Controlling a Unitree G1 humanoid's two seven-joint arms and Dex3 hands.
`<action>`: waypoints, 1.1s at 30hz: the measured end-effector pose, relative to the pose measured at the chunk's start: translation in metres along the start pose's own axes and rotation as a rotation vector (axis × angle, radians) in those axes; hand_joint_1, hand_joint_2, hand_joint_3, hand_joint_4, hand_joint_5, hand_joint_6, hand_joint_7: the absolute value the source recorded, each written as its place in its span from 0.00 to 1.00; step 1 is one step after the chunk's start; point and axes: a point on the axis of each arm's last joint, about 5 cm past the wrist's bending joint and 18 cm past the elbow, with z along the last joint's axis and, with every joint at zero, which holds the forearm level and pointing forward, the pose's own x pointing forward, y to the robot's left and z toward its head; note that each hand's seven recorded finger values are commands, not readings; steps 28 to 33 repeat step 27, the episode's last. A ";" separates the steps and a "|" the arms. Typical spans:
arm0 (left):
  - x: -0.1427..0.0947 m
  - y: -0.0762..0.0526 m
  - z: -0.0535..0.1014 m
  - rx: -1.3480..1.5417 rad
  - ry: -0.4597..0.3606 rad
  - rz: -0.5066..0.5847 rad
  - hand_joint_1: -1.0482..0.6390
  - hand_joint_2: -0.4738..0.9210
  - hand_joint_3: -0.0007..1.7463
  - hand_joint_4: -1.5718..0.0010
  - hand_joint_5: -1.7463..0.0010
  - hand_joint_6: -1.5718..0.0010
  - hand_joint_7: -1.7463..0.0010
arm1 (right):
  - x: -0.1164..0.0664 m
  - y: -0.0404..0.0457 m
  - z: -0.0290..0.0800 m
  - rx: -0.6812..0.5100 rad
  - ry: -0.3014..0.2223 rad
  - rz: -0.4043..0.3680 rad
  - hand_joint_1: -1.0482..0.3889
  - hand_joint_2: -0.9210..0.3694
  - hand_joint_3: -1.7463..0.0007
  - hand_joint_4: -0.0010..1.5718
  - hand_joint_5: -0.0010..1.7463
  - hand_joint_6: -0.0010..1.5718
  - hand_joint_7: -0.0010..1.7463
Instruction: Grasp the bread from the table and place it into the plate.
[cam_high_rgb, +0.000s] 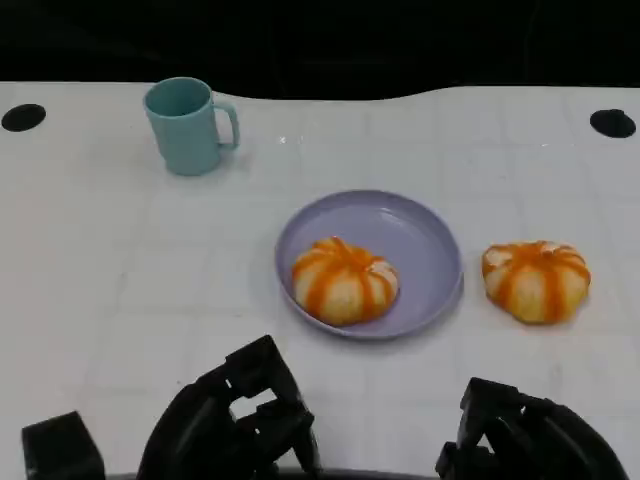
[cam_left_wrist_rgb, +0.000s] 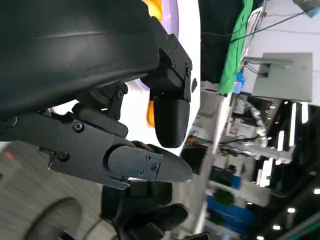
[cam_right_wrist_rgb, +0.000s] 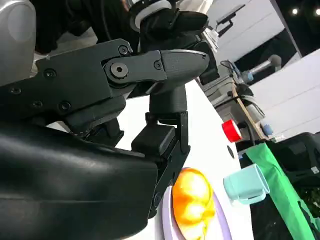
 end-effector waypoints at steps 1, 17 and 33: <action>-0.001 0.000 -0.001 -0.011 0.001 0.000 0.29 1.00 0.12 0.50 0.00 0.66 0.00 | 0.000 -0.0003 0.000 -0.001 0.000 -0.002 0.23 0.00 0.88 0.55 0.92 0.50 0.77; -0.003 0.007 -0.006 -0.075 0.031 -0.009 0.27 1.00 0.08 0.48 0.00 0.63 0.00 | -0.001 -0.0032 -0.001 0.001 -0.002 -0.007 0.24 0.00 0.87 0.55 0.92 0.49 0.78; -0.003 0.009 -0.006 -0.079 0.033 -0.028 0.27 1.00 0.07 0.48 0.00 0.64 0.00 | 0.000 -0.0047 -0.002 -0.005 -0.014 0.005 0.22 0.00 0.87 0.55 0.92 0.50 0.77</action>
